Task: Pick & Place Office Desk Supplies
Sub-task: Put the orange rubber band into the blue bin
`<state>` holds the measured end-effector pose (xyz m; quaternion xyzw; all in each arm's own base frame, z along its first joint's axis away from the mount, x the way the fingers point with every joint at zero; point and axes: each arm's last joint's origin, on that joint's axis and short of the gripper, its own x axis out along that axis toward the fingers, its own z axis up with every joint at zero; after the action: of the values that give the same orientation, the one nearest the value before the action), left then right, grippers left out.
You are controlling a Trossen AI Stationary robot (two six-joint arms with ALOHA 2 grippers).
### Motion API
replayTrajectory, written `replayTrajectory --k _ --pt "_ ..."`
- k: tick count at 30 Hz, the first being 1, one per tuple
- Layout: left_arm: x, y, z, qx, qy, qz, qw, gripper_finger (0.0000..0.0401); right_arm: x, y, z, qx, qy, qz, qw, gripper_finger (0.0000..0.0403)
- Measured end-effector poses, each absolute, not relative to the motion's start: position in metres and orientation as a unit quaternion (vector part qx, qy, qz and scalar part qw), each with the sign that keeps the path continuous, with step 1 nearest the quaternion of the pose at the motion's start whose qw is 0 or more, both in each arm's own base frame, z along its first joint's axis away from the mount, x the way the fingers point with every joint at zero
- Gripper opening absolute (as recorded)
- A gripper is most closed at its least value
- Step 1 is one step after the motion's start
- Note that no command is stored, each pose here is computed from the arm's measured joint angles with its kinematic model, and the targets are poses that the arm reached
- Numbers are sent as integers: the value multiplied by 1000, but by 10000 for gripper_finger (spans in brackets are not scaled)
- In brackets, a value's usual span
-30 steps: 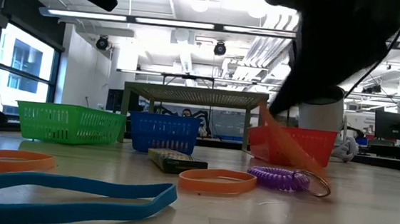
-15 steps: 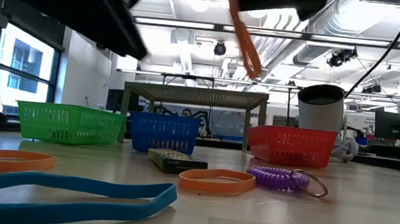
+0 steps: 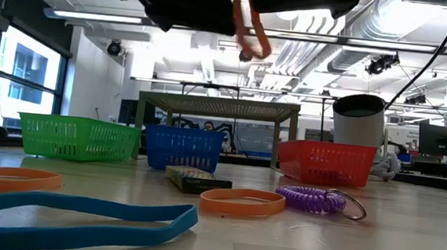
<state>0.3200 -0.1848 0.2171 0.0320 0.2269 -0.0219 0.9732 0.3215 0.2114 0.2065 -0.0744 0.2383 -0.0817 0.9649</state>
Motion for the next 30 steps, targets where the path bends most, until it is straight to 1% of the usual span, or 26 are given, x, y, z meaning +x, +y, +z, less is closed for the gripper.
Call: replayTrajectory --k 4,10,14,19,23,30 --pt "326 -179 221 -23 212 -14 977 128 322 211 207 -77 230 -99 965 3" --pt "332 -172 221 -67 227 -79 968 128 322 210 208 -82 224 -115 964 3" --pt "332 -174 222 -91 225 -88 966 128 323 208 207 -87 226 -118 963 3" --pt "330 -179 224 -94 215 -98 967 128 324 204 207 -88 229 -122 962 3" --pt "327 -186 224 -87 221 -132 962 128 325 203 206 -90 232 -124 961 3" --pt "326 -187 224 -89 220 -131 962 128 323 206 206 -90 233 -116 961 3"
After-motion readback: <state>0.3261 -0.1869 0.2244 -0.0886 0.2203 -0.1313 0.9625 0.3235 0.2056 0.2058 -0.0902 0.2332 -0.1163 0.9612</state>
